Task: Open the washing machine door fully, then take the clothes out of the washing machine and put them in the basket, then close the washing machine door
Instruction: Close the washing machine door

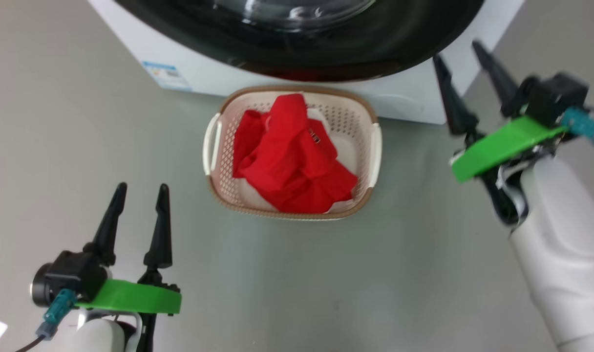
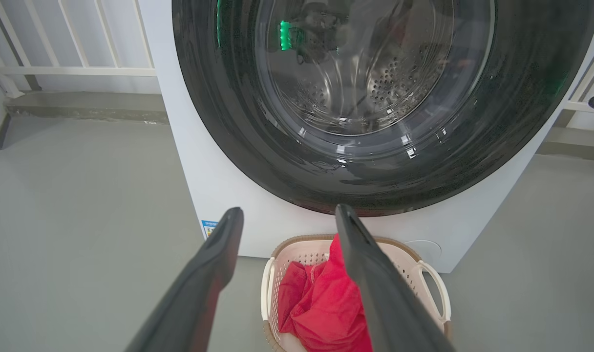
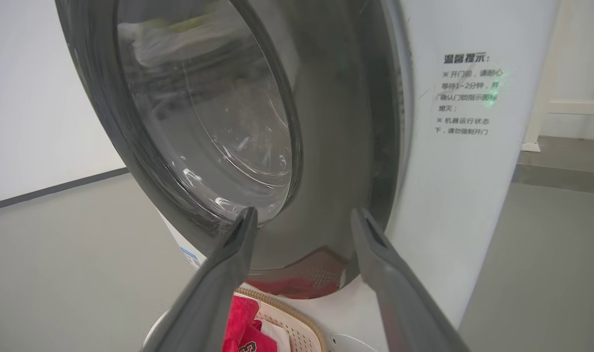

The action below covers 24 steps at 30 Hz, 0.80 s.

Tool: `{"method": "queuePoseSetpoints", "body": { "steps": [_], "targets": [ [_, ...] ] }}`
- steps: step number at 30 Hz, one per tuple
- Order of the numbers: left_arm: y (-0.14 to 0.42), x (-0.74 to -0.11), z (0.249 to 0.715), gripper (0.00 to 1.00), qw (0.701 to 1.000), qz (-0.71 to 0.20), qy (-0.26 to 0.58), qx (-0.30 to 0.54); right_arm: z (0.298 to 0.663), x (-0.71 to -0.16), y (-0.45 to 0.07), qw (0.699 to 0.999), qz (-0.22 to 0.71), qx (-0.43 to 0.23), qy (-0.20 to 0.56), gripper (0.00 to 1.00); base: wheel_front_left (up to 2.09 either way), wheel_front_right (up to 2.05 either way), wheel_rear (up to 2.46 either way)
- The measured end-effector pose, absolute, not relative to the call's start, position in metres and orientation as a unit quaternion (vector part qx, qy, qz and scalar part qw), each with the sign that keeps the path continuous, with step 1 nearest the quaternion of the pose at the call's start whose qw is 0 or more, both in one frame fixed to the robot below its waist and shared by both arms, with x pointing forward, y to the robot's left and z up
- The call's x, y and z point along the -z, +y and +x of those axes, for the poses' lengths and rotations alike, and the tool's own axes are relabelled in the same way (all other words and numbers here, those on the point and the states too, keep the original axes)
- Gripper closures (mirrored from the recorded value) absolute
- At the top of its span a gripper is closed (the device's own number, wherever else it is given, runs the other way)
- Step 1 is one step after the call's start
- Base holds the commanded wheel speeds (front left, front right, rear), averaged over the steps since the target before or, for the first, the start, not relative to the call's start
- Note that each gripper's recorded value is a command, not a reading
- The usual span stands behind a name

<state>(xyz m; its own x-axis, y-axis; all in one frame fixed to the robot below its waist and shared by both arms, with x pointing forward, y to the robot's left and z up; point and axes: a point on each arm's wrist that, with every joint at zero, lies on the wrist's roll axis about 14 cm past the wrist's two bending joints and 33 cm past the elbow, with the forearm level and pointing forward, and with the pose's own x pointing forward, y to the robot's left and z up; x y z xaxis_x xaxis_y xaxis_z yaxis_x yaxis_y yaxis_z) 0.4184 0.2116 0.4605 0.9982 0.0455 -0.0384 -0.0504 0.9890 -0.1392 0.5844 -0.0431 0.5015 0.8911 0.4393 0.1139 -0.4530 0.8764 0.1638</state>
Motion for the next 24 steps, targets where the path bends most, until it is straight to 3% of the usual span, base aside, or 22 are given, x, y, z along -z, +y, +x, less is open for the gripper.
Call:
{"method": "queuePoseSetpoints", "body": {
  "steps": [24],
  "targets": [
    [0.182,-0.463,0.404,0.00,0.997,-0.068,0.024,0.042,0.479,-0.474,-0.153,0.991,0.061,-0.117,0.027,0.00,0.00,0.00,0.00]
  ]
}}
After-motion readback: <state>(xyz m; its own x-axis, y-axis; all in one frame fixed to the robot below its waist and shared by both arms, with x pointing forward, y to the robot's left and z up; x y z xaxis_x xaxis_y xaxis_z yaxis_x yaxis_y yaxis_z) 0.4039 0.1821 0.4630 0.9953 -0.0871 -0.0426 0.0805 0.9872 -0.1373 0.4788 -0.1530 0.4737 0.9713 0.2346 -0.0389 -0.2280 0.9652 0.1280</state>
